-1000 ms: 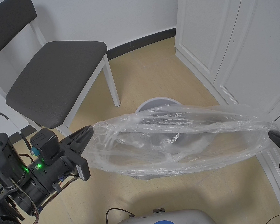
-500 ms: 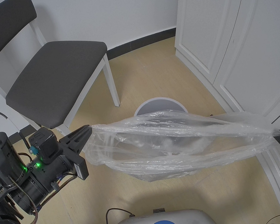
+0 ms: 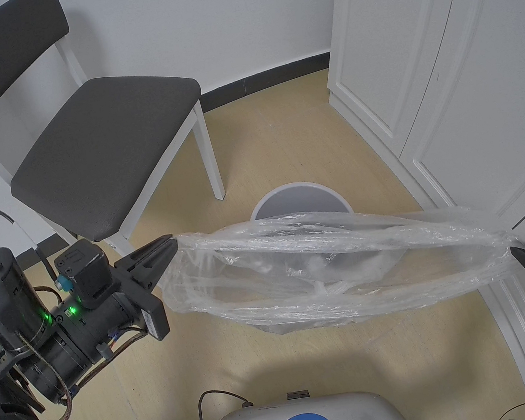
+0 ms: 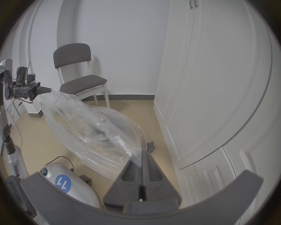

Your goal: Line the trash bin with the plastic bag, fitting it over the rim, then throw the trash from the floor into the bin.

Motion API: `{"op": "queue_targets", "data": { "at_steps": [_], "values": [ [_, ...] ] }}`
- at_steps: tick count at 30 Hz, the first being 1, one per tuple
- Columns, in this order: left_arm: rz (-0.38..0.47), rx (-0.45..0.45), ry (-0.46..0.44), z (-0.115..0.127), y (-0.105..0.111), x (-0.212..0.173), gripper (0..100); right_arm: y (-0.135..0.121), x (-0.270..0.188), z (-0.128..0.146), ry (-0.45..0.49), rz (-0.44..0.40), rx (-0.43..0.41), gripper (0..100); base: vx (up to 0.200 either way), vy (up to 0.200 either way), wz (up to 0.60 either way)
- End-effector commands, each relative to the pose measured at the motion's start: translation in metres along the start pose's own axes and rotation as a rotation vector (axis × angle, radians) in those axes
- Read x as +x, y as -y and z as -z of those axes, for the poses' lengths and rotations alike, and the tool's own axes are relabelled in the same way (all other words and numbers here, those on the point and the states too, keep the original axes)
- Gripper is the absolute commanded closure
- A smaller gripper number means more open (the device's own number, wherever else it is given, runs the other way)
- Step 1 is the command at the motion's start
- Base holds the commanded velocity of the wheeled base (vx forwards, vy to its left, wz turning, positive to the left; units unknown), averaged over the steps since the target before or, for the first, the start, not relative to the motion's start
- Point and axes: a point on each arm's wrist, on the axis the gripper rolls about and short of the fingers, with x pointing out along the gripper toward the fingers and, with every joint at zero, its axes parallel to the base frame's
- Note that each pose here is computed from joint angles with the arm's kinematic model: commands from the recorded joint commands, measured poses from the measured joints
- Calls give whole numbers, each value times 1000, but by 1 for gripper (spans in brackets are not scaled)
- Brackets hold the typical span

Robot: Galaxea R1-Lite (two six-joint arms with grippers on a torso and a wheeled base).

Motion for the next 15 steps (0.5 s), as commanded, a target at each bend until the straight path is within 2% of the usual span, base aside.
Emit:
{"op": "queue_targets", "data": {
  "at_steps": [1, 7, 11, 15],
  "values": [
    [55, -10, 25, -6, 12, 5, 100, 0, 2, -6, 23, -30, 3, 100, 0, 0, 0],
    [127, -16, 62, -17, 32, 31, 100, 0, 11, -22, 61, -103, 5, 100, 0, 0, 0],
    [154, -31, 85, -16, 45, 45, 100, -2, 22, -32, 72, -150, 5, 100, 0, 0, 0],
    [159, -81, 194, -11, 58, 59, 100, -7, 38, -36, 47, -187, 40, 100, 0, 0, 0]
  ]
}}
